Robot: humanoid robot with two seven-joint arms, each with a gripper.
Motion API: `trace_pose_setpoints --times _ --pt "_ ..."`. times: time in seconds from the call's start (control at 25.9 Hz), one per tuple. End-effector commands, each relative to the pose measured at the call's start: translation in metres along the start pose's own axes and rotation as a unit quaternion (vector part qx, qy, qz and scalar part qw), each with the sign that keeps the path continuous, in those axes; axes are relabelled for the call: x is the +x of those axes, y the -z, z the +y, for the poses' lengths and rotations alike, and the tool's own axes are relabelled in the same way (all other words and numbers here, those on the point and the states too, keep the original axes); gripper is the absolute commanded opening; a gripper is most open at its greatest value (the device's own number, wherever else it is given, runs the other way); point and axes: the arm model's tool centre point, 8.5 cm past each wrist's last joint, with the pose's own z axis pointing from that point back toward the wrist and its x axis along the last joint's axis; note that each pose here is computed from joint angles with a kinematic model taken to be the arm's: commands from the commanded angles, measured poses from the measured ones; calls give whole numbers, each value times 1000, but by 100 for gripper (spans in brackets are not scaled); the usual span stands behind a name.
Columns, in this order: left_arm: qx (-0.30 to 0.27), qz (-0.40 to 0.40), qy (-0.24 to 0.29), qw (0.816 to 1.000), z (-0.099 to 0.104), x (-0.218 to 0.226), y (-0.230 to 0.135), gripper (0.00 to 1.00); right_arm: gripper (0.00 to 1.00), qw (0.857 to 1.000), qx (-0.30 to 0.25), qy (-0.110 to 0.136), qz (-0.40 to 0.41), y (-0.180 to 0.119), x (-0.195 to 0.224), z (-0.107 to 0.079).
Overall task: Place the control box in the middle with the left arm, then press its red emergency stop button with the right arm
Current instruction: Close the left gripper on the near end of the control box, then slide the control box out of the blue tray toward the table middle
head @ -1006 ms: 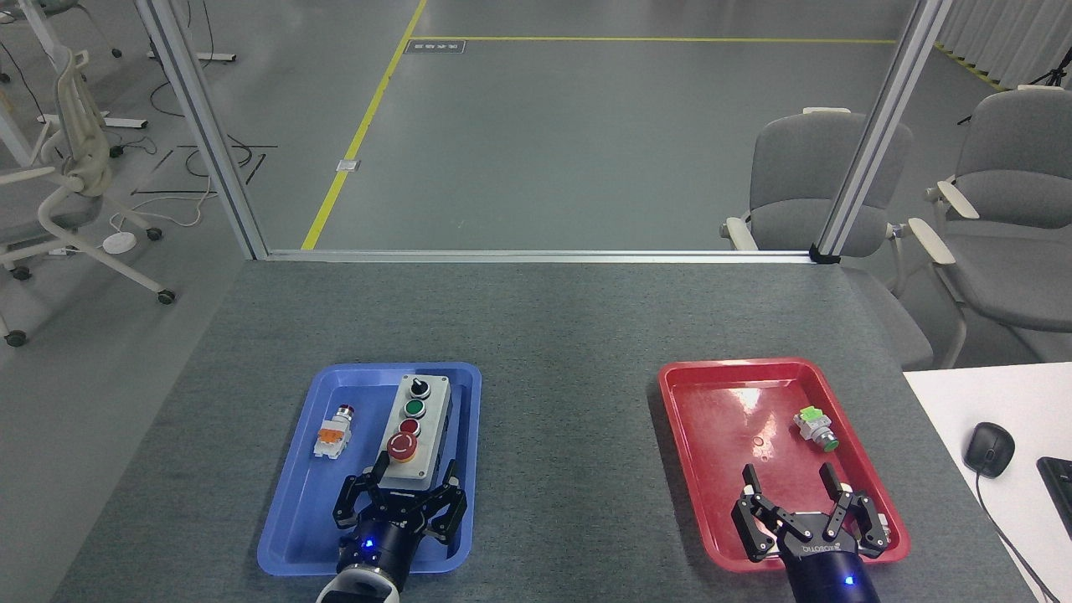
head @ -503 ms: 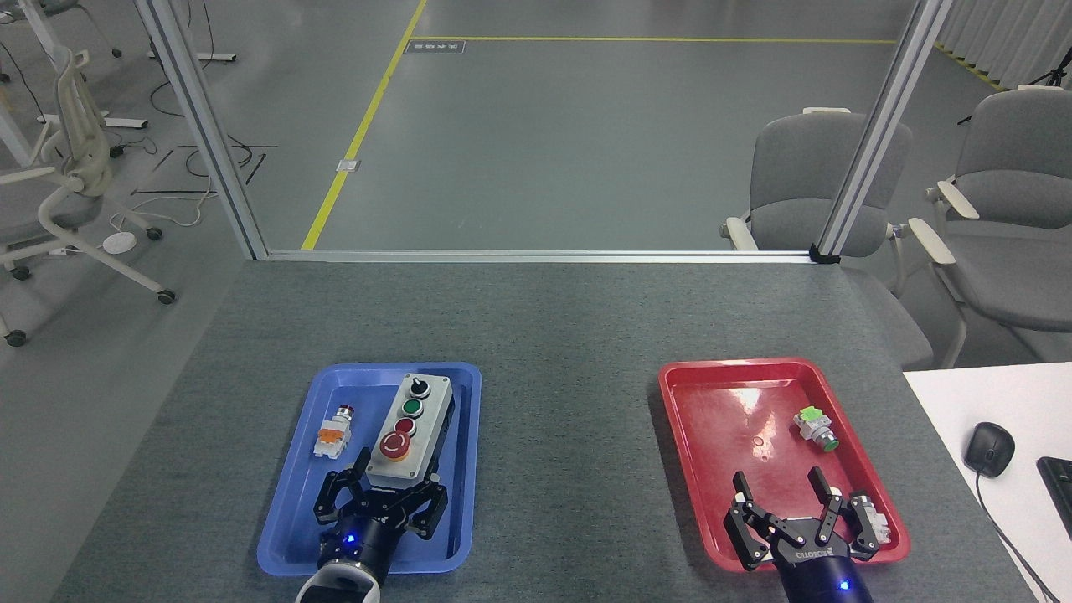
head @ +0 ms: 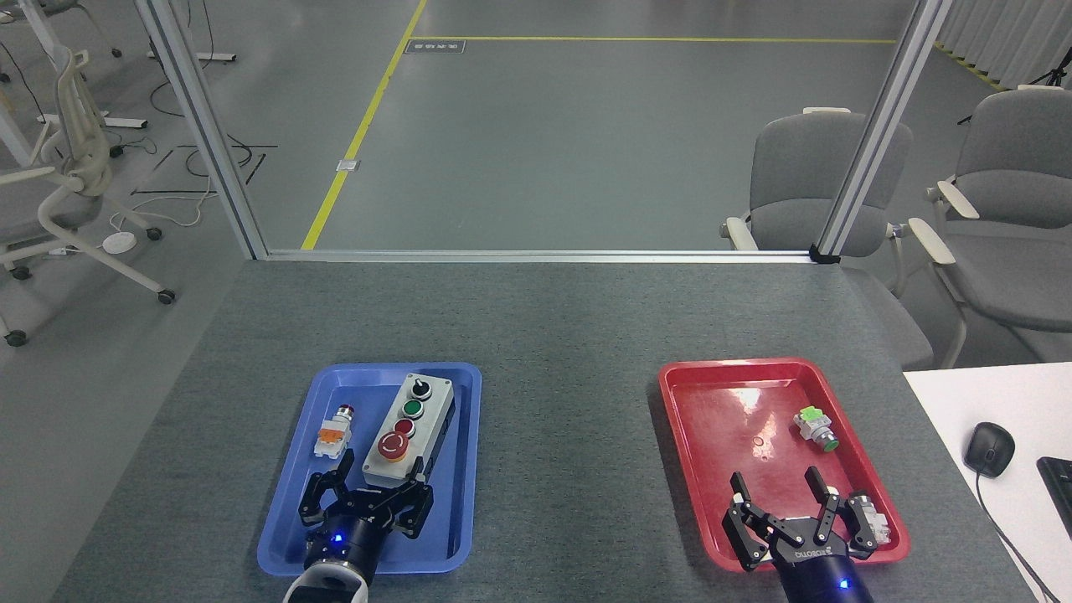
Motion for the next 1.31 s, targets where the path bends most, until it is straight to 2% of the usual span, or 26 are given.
trace_pose_setpoints --times 0.0,0.15,0.35,0.58,0.93,1.04,1.16,1.2,1.28 --pt "1 -5 -3 1000 2 3 2 99 98 1000 0 -1 2 0 -1 0" --pt "-3 -17 -10 1000 0 13 3 99 98 1000 -3 -1 13 -1 -10 -2" --pt "-28 -35 -19 999 -16 34 4 99 98 1000 -5 -1 14 0 -11 -4" --pt "-45 -31 -15 998 -20 32 16 99 98 1000 -5 -1 14 0 -11 -4" --pt "-46 -25 -12 999 -14 29 30 97 98 1000 -7 5 5 1 -6 -4" --pt "-50 -23 -10 998 -15 26 31 83 99 1000 -8 5 5 1 -7 -5" --pt "-55 -23 -7 998 -15 22 34 62 98 1000 -8 5 7 1 -8 -5" --pt "-55 -24 -6 998 -15 21 34 48 99 1000 -10 5 13 1 -12 -6" --pt "-56 -32 -9 998 -15 22 34 14 99 1000 -14 4 24 0 -22 -9"
